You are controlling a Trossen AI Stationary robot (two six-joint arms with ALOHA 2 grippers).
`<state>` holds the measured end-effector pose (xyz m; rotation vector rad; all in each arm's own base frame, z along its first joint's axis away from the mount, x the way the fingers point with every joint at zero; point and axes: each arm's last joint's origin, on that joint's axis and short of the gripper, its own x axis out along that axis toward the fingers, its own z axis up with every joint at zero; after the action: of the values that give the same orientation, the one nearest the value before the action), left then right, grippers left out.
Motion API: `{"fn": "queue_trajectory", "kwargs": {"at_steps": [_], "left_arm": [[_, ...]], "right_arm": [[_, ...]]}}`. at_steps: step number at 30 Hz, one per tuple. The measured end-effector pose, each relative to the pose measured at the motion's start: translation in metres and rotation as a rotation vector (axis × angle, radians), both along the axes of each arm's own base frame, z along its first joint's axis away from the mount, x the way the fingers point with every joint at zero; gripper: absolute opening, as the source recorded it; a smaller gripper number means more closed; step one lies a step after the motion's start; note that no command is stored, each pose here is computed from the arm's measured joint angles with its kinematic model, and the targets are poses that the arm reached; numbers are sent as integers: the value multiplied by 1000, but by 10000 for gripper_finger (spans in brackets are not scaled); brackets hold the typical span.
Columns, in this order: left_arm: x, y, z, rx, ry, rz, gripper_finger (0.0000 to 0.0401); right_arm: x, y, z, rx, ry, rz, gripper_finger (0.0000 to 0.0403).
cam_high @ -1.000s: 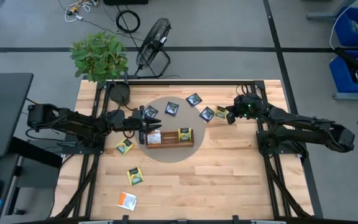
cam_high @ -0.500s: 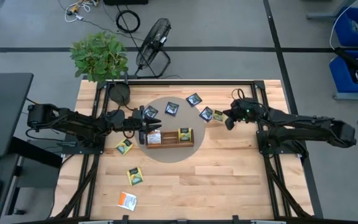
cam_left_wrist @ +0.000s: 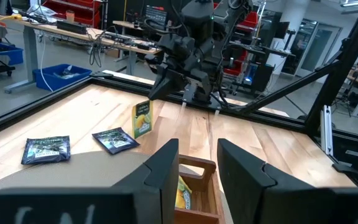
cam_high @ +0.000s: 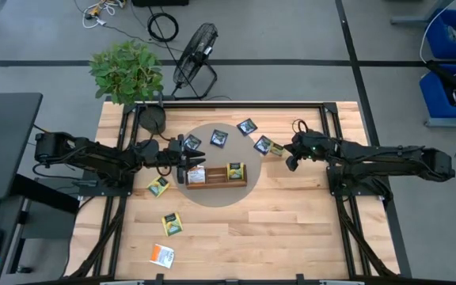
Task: Pick & Place Tea
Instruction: Put the top right yellow tea bag into the right compartment of the wooden organizer
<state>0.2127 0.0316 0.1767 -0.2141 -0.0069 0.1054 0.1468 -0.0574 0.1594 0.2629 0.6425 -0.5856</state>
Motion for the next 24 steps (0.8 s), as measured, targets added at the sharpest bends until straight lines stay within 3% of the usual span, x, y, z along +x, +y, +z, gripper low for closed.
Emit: {"fn": "queue_trajectory", "kwargs": {"at_steps": [5, 14, 19, 24], "left_arm": [[0, 0, 0, -2, 0, 0, 115], [0, 0, 0, -8, -3, 8, 115], [0, 1, 1, -5, -10, 40, 115], [0, 1, 1, -9, -10, 45, 115]], "right_arm": [[0, 1, -2, 16, -17, 44, 8], [2, 3, -13, 55, 13, 106, 94], [11, 0, -13, -2, -23, 130, 13], [13, 0, -21, 14, 32, 121, 4]]}}
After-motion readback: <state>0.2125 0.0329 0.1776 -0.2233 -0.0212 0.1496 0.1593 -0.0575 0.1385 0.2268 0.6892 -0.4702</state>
